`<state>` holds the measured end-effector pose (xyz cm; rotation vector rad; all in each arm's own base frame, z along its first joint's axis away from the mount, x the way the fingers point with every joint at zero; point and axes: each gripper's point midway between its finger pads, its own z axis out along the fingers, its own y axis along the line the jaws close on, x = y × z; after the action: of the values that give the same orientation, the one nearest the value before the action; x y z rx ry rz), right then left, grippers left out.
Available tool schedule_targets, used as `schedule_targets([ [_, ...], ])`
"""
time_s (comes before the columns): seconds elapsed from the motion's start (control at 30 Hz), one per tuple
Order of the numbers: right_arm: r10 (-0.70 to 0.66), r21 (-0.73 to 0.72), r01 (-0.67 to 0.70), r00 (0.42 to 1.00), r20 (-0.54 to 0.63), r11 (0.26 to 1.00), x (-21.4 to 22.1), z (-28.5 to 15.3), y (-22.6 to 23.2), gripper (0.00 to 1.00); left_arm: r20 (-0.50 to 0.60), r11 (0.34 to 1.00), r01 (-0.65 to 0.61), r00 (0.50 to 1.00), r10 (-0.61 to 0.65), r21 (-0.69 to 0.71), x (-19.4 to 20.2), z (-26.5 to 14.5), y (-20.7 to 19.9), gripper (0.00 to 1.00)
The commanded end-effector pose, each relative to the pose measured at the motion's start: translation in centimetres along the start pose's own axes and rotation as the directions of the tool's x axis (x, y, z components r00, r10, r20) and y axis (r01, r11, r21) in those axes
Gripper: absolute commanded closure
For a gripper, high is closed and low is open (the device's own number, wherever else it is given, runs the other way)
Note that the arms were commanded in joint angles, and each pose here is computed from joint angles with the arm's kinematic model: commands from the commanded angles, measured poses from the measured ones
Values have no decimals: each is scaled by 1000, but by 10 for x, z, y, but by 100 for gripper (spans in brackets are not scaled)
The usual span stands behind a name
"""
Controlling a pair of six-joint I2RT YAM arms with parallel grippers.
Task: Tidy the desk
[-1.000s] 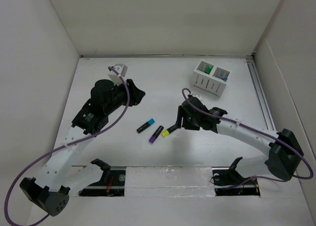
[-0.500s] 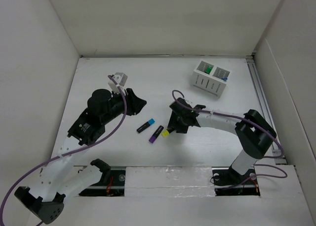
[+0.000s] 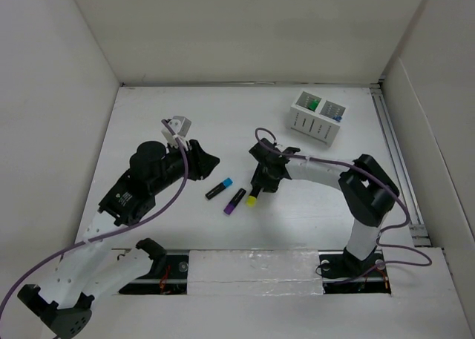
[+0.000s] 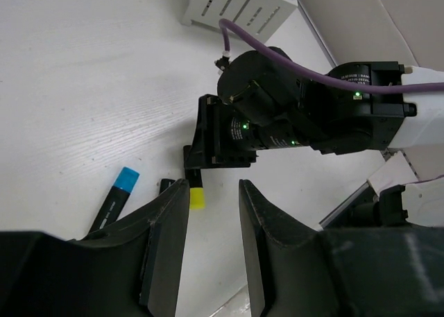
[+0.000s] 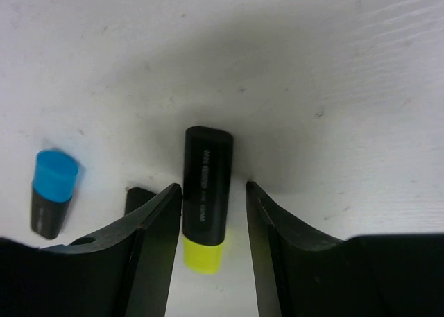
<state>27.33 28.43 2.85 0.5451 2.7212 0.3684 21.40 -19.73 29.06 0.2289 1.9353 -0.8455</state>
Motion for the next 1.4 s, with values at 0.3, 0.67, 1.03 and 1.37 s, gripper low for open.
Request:
schedule_targets([
  [0.3,-285,314,281,958,-34,907,-23,-2,-42,50,116,999,-31,993,34,-29,-19,-21,3,69],
  [0.67,-130,229,160,982,-138,960,34,-9,-38,40,142,998,-34,989,40,-43,-23,-29,5,69],
  [1.03,-119,190,121,993,-22,974,12,-57,-35,40,133,999,-28,991,31,-24,-19,-30,1,69],
  [1.37,-114,-13,113,985,-126,993,78,-78,-13,63,120,1000,-25,992,27,-17,-16,-27,0,69],
])
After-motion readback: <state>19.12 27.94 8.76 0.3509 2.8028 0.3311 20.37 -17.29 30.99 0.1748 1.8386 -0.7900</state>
